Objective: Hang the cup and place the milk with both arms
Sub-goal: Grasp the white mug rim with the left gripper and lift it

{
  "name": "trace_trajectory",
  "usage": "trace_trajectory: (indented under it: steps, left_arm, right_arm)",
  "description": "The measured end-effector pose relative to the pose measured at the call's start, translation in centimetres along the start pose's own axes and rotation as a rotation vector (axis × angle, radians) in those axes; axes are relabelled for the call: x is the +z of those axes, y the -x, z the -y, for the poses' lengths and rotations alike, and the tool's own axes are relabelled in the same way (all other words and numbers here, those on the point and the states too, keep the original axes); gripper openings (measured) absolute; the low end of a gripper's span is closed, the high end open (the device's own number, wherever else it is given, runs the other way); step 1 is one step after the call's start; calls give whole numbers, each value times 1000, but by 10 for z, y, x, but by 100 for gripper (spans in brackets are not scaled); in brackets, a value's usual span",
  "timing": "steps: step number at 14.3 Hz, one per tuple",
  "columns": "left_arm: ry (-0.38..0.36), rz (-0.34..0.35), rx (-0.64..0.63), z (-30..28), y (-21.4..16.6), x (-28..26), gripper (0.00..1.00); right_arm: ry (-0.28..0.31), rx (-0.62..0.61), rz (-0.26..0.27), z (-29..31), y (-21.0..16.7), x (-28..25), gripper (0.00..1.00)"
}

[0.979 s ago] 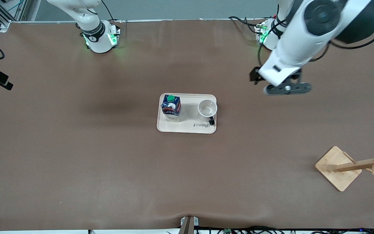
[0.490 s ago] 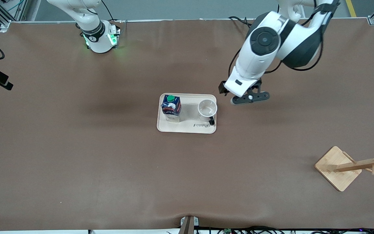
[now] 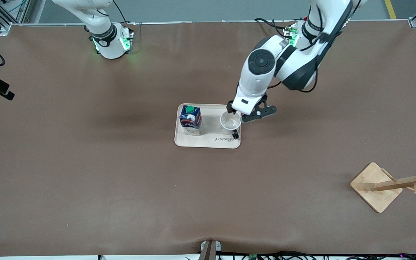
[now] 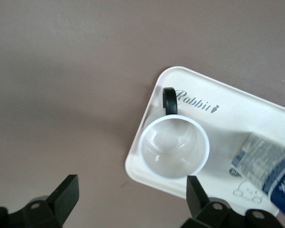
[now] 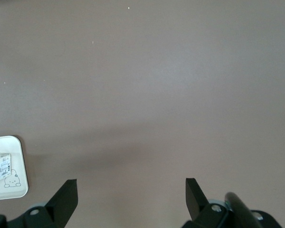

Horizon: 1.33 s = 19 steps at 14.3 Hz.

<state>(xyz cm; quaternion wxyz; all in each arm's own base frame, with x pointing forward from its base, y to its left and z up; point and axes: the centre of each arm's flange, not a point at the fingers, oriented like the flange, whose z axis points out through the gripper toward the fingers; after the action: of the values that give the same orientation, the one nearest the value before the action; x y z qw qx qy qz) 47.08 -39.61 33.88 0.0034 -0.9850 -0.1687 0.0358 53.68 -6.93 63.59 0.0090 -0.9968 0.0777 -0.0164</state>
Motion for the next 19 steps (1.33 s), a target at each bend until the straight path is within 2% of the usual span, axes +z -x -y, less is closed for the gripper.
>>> trace_trajectory:
  steps: [3, 5, 6, 8, 9, 10, 12, 13, 14, 17, 19]
  left_arm:
    - [-16, -34, -60, -12, 2, 44, 95]
    - [-15, -46, -85, -18, 3, 70, 85]
    - [-18, -49, -93, -19, 3, 81, 85]
    - [-33, -44, -106, -20, 4, 97, 74]
    - [-38, -39, -110, -20, 5, 102, 74]
    - [-42, -36, -110, -20, 6, 105, 68]
    - [-43, -34, -110, -21, 8, 107, 48]
    - [-43, -34, -107, -22, 10, 107, 48]
    - [-42, -35, -105, -23, 12, 106, 42]
    - [-27, -46, -112, -27, 8, 98, 10]
    - [-7, -72, -98, -29, 1, 77, 7]
  right_arm:
    - [0, 0, 0, 0, 0, 0, 100]
    - [0, 0, 0, 0, 0, 0, 100]
    - [0, 0, 0, 0, 0, 0, 100]
    - [0, 0, 0, 0, 0, 0, 100]
    - [0, 0, 0, 0, 0, 0, 100]
    - [0, 0, 0, 0, 0, 0, 100]
    - [0, 0, 0, 0, 0, 0, 100]
    - [0, 0, 1, 0, 0, 0, 100]
    - [0, 0, 1, 0, 0, 0, 100]
    - [0, 0, 1, 0, 0, 0, 100]
    - [0, 0, 1, 0, 0, 0, 100]
